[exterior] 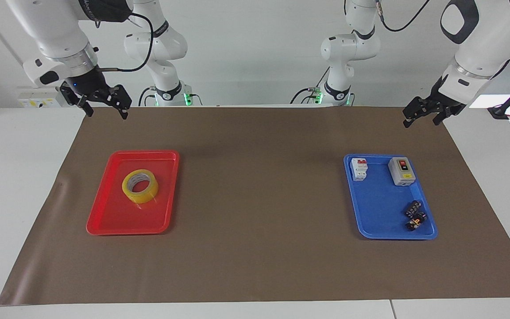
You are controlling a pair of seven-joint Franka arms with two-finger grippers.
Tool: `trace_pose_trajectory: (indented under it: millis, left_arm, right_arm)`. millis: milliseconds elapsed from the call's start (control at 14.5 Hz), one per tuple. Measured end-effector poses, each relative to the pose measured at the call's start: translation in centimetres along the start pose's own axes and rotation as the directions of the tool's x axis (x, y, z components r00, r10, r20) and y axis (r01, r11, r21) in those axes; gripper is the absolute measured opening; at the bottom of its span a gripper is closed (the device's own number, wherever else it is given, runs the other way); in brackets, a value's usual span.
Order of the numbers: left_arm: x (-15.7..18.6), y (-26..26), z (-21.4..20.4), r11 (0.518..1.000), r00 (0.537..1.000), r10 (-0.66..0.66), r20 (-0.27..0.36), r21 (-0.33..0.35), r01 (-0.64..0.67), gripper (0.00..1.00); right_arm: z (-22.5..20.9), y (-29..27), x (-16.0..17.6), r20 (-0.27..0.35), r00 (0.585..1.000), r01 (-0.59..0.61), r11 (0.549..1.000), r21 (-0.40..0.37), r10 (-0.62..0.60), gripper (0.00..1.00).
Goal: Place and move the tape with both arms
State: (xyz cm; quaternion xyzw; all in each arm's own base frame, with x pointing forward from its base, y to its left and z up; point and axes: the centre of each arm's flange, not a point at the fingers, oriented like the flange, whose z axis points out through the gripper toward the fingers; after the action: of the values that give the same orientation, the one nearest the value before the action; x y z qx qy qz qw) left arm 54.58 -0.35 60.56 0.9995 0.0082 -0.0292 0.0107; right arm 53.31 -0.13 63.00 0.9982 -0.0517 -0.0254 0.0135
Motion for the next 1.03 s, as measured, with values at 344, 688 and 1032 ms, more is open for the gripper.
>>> trace_pose_trajectory:
  millis: [344, 688, 1032]
  left_arm:
    - [0.00, 0.00, 0.00, 1.000, 1.000, 0.000, 0.000, 0.000, 0.000, 1.00]
    - [0.00, 0.00, 0.00, 1.000, 1.000, 0.000, 0.000, 0.000, 0.000, 1.00]
    - [0.00, 0.00, 0.00, 1.000, 1.000, 0.000, 0.000, 0.000, 0.000, 1.00]
  right_arm:
    - [0.00, 0.19, 0.02, 0.000, 1.000, 0.029, 1.000, 0.000, -0.029, 1.00]
    - [0.00, 0.20, 0.03, 0.000, 1.000, 0.030, 1.000, 0.000, -0.030, 1.00]
    - [0.00, 0.25, 0.04, 0.000, 1.000, 0.030, 1.000, 0.000, -0.030, 1.00]
